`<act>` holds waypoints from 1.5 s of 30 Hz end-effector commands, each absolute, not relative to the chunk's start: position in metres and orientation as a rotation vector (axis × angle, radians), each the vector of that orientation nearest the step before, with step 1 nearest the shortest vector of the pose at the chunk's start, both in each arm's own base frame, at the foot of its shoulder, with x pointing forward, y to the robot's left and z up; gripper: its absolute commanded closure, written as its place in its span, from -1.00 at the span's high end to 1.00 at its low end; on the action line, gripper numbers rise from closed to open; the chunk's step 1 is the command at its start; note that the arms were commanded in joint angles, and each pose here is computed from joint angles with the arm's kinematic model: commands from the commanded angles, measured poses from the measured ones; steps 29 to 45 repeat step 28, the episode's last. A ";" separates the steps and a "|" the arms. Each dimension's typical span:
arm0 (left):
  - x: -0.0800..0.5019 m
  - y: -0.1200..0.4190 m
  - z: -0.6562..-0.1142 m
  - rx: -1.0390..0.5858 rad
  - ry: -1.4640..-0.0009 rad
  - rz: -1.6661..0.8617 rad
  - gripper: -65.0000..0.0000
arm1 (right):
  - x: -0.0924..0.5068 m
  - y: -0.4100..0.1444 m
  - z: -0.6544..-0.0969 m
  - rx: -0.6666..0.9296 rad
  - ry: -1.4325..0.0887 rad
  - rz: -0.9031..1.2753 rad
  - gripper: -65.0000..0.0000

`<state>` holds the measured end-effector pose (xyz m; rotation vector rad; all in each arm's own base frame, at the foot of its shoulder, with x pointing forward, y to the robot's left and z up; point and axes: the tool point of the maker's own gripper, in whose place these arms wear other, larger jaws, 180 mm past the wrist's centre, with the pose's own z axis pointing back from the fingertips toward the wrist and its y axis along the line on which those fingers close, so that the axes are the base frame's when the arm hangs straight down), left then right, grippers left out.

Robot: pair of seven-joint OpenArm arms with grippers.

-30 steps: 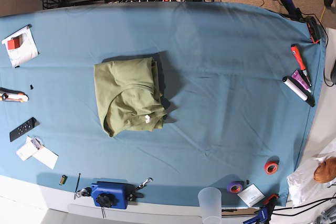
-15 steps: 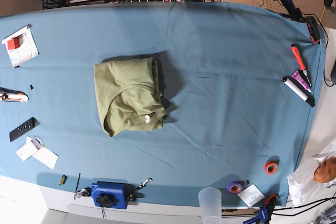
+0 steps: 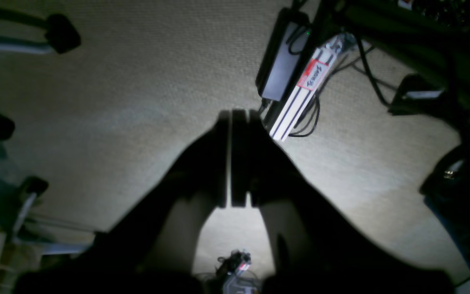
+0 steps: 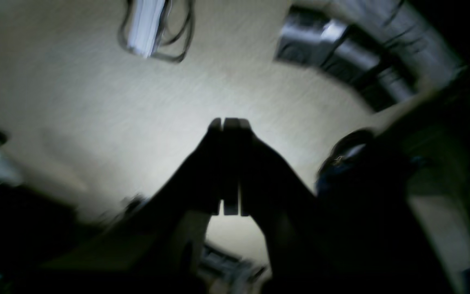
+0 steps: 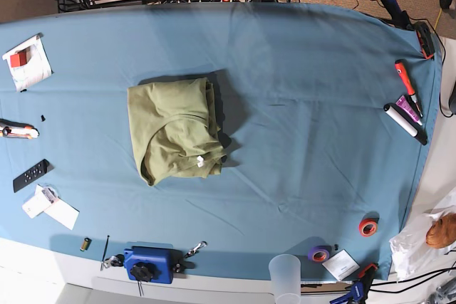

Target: Layout the t-shirt on the table in an organized manner, then fold the t-shirt properly

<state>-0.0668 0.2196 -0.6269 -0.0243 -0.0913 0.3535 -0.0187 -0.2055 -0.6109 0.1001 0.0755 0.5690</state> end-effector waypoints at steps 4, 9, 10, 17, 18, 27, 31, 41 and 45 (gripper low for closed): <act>-0.077 0.205 -0.629 -0.033 -0.138 0.369 -1.00 | 0.000 -0.217 -0.611 0.040 0.034 0.567 -1.00; -0.076 0.208 -0.629 -0.028 -0.156 0.371 -1.00 | 0.001 -0.215 -0.611 0.045 0.019 0.567 -1.00; -0.075 0.207 -0.628 -0.036 -0.160 0.374 -1.00 | 0.002 -0.214 -0.611 0.046 0.013 0.566 -1.00; -0.071 0.203 -0.628 -0.067 -0.173 0.374 -1.00 | 0.001 -0.205 -0.612 0.065 0.001 0.561 -1.00; -0.071 0.203 -0.628 -0.067 -0.175 0.374 -1.00 | 0.001 -0.205 -0.612 0.065 0.003 0.561 -1.00; -0.066 0.205 -0.627 -0.066 -0.197 0.417 -1.00 | -0.004 -0.208 -0.612 0.056 0.035 0.560 -1.00; -0.065 0.205 -0.627 -0.067 -0.197 0.417 -1.00 | -0.003 -0.207 -0.612 0.058 0.031 0.557 -1.00; -0.065 0.205 -0.627 -0.067 -0.197 0.417 -1.00 | -0.003 -0.207 -0.612 0.058 0.031 0.557 -1.00; -0.065 0.205 -0.627 -0.067 -0.197 0.417 -1.00 | -0.003 -0.207 -0.612 0.058 0.031 0.557 -1.00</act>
